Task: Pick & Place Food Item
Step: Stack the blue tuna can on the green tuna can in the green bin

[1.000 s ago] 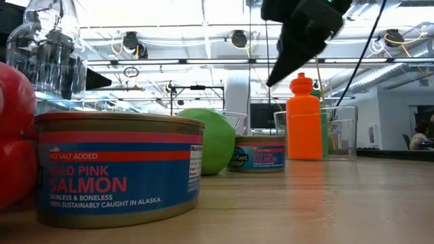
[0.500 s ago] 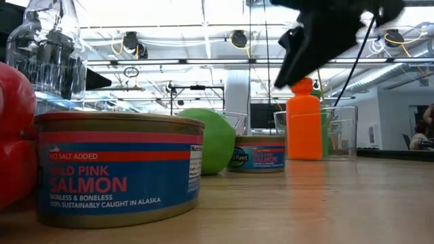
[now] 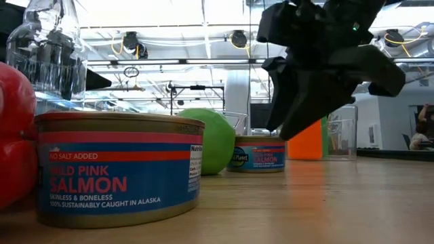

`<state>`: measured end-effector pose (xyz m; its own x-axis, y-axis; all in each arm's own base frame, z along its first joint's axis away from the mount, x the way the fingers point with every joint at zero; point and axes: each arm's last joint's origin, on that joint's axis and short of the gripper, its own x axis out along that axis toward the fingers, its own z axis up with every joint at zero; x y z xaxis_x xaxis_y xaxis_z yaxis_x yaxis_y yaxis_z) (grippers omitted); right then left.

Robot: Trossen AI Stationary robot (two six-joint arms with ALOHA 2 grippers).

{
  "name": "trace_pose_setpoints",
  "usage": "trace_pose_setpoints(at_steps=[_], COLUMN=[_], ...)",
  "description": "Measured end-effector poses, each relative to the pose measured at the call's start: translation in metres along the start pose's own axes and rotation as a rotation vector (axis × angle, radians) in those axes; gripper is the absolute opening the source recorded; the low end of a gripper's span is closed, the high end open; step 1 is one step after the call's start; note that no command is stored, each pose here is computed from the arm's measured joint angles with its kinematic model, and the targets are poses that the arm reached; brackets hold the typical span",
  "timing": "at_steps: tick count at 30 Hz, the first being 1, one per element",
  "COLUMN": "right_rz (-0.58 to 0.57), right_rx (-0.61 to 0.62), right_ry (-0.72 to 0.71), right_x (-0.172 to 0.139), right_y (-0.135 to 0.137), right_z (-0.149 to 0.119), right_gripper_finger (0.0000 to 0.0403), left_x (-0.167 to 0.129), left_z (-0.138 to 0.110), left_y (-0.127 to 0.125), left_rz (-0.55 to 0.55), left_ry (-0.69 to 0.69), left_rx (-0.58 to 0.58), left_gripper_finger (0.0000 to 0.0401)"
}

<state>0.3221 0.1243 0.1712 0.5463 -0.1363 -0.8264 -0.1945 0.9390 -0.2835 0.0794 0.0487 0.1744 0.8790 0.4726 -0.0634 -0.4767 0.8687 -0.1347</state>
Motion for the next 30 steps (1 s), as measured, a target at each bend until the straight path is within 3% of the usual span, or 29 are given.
trace_pose_setpoints(at_steps=[11, 17, 30], right_rz=[-0.029, -0.107, -0.194], right_rx=[-0.055, -0.045, 0.045], right_ry=[0.051, 0.071, 0.154], right_x=[0.02, 0.024, 0.036], right_y=[0.002, 0.001, -0.01], right_z=[-0.005, -0.007, -0.034], right_gripper_finger=[0.0164, 0.0156, 0.0025], left_x=[0.0, 0.0, 0.0], left_z=[0.0, 0.0, 0.0], left_y=[0.0, 0.0, 0.0], left_rz=[0.001, 0.002, 0.002], left_ry=[-0.001, -0.003, -0.003], left_rx=[0.001, 0.001, -0.003], left_gripper_finger=[0.0015, 0.0015, 0.0015])
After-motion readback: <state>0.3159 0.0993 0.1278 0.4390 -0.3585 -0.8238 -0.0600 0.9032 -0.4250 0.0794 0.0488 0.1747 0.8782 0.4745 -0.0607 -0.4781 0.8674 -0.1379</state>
